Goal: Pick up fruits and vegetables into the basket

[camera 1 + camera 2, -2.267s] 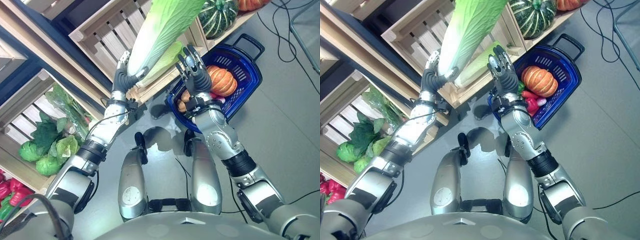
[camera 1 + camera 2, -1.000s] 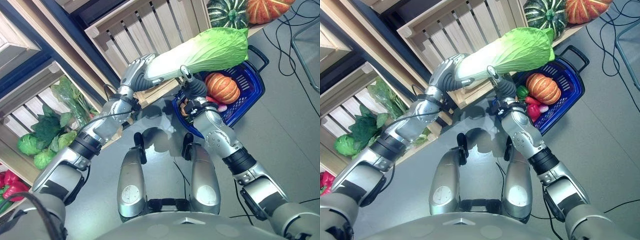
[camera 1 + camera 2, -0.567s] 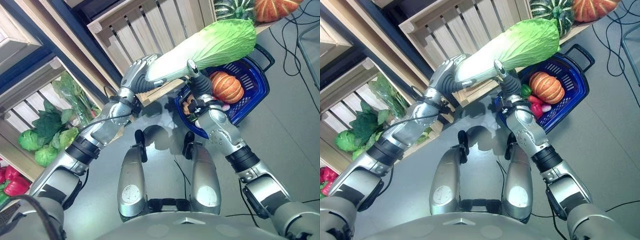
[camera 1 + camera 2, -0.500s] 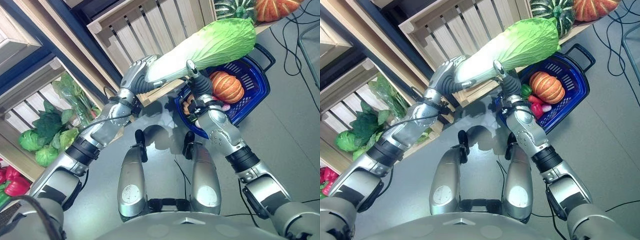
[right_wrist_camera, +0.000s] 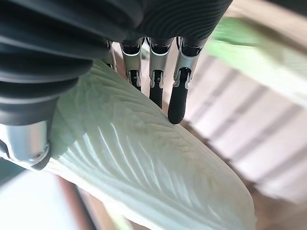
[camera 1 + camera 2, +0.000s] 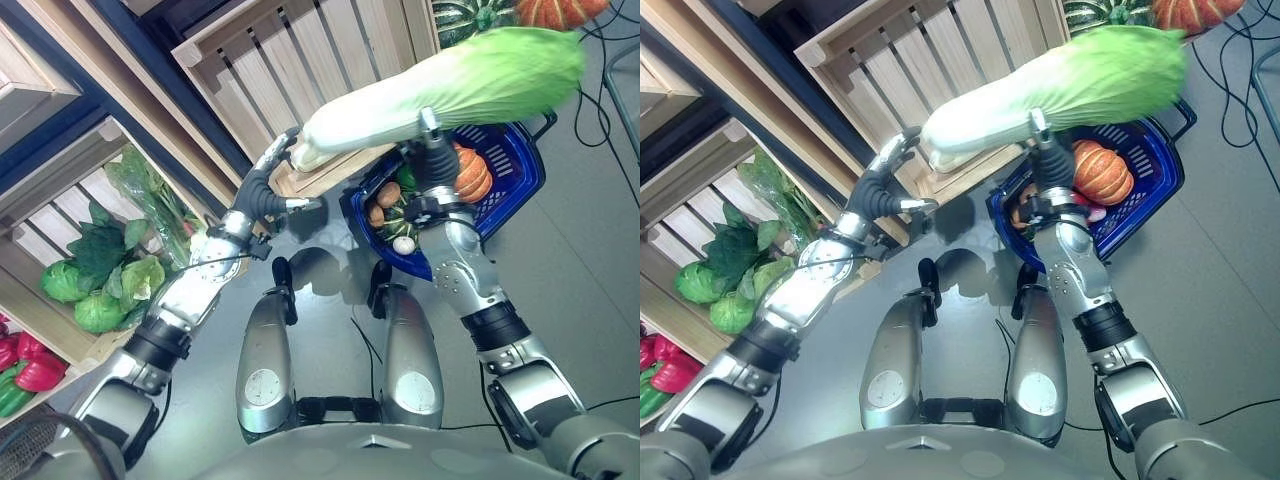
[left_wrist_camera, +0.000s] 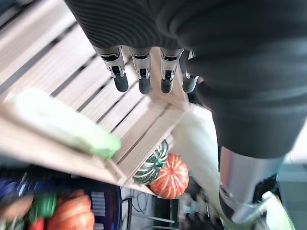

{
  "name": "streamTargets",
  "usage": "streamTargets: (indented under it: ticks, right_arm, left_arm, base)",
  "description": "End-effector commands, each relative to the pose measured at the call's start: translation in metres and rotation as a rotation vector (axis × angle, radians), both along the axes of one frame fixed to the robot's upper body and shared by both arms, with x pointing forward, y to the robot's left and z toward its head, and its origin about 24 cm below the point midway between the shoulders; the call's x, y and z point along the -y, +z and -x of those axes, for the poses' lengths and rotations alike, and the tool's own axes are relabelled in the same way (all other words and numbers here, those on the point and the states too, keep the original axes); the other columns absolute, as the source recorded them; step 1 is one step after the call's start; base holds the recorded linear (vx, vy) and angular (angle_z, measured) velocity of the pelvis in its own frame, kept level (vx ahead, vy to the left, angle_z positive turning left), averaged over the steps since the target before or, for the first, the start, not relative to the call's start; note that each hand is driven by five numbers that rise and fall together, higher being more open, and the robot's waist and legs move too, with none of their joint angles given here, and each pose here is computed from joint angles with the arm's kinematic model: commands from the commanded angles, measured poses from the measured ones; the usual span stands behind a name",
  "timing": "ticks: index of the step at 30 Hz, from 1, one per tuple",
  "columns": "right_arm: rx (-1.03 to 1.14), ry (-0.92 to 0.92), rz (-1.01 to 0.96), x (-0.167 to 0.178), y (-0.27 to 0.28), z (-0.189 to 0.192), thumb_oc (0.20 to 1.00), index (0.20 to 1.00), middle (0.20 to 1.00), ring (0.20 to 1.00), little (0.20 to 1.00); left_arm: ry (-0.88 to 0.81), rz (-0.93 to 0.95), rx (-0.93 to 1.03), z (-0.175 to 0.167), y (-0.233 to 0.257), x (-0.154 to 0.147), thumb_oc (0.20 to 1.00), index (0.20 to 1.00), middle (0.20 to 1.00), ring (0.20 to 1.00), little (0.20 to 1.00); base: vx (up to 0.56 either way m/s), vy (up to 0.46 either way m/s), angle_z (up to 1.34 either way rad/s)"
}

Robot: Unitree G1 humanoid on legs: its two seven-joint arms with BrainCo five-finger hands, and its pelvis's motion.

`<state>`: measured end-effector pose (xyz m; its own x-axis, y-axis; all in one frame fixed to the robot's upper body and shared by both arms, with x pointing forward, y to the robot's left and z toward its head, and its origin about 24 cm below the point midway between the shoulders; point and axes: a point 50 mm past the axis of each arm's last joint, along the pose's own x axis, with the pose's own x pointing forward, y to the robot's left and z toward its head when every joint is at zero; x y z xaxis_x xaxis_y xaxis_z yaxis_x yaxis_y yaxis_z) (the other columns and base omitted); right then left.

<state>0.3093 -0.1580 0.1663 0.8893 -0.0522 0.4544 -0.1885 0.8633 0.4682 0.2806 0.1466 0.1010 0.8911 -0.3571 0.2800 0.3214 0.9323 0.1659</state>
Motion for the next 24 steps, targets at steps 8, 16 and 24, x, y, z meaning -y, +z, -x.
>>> streamTargets:
  ticks: [8, 16, 24]
  right_arm:
    - [0.103, -0.36, 0.088, 0.063, 0.021, 0.017, 0.2, 0.2, 0.2, 0.2, 0.2]
    - [-0.202, -0.695, 0.287, 0.124, -0.008, 0.003, 0.2, 0.2, 0.2, 0.2, 0.2]
    - [-0.407, -0.797, 0.47, 0.149, -0.016, -0.021, 0.2, 0.2, 0.2, 0.2, 0.2]
  left_arm:
    - [0.046, 0.229, -0.028, 0.017, -0.01, -0.028, 1.0, 1.0, 1.0, 1.0, 1.0]
    - [0.165, 0.223, -0.05, 0.02, -0.018, -0.049, 1.0, 1.0, 1.0, 1.0, 1.0]
    - [0.202, 0.198, 0.23, 0.003, 0.038, -0.041, 1.0, 1.0, 1.0, 1.0, 1.0]
  base:
    - [-0.02, -0.009, -0.01]
    - [-0.02, -0.008, 0.0]
    - [-0.01, -0.02, 0.01]
